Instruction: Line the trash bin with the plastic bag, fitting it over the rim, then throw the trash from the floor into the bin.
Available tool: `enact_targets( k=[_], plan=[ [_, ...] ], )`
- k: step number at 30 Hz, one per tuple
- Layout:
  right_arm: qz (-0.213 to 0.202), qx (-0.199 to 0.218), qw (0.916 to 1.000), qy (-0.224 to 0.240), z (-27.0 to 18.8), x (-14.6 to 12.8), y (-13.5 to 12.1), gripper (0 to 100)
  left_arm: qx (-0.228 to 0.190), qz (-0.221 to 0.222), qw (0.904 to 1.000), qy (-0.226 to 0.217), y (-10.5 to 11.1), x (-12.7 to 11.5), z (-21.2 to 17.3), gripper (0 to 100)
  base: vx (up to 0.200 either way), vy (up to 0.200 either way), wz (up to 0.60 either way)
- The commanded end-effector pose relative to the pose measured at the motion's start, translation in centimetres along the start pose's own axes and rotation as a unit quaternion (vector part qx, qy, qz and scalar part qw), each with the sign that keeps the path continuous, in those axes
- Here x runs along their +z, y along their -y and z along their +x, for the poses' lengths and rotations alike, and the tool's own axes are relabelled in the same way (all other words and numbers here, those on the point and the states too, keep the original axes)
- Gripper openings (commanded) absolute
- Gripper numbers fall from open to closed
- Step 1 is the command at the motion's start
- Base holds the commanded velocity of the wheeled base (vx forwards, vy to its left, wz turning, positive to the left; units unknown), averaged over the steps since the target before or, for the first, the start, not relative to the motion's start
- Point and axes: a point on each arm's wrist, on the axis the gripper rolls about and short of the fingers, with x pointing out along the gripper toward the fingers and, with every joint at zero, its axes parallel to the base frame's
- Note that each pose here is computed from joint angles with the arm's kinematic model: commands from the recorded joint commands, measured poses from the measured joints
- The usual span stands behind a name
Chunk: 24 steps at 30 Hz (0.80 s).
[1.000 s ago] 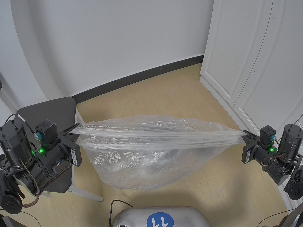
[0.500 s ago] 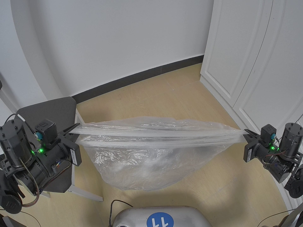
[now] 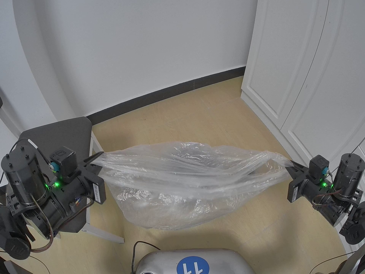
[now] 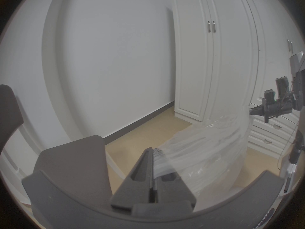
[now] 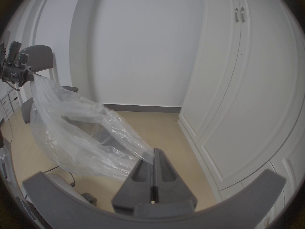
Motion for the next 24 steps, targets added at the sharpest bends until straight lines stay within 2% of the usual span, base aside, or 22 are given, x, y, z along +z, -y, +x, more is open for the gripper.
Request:
enact_targets(
  k=[1,5,11,14,19,24],
  plan=[
    [-0.011,0.039,0.9991,-0.013,-0.1,-0.8,-1.6,0,-0.034,0.009,0.9992,-0.016,1.6,-0.7,0.4,0,0.0,0.0,0.0],
    [-0.017,0.061,0.9979,-0.011,0.2,-1.9,-3.1,0,-0.052,0.009,0.9986,-0.008,2.7,-1.0,0.7,0,0.0,0.0,0.0],
    [-0.013,0.06,0.9981,0.005,1.3,-2.9,-4.1,0,-0.065,0.007,0.9978,0.004,3.4,-1.2,0.7,0,0.0,0.0,0.0],
    [-0.018,0.066,0.9976,-0.005,1.8,-3.8,-4.7,0,-0.081,0.005,0.9967,0.007,4.1,-1.1,0.5,0,0.0,0.0,0.0],
    [-0.015,0.09,0.9958,0.002,1.4,-3.6,-5.6,0,-0.106,-0.006,0.9943,0.011,5.2,-0.9,0.3,0,0.0,0.0,0.0],
    [0.001,0.118,0.9924,0.032,0.4,-2.3,-6.7,0,-0.144,-0.034,0.9885,0.035,6.9,-0.5,-0.3,0,0.0,0.0,0.0]
  ],
)
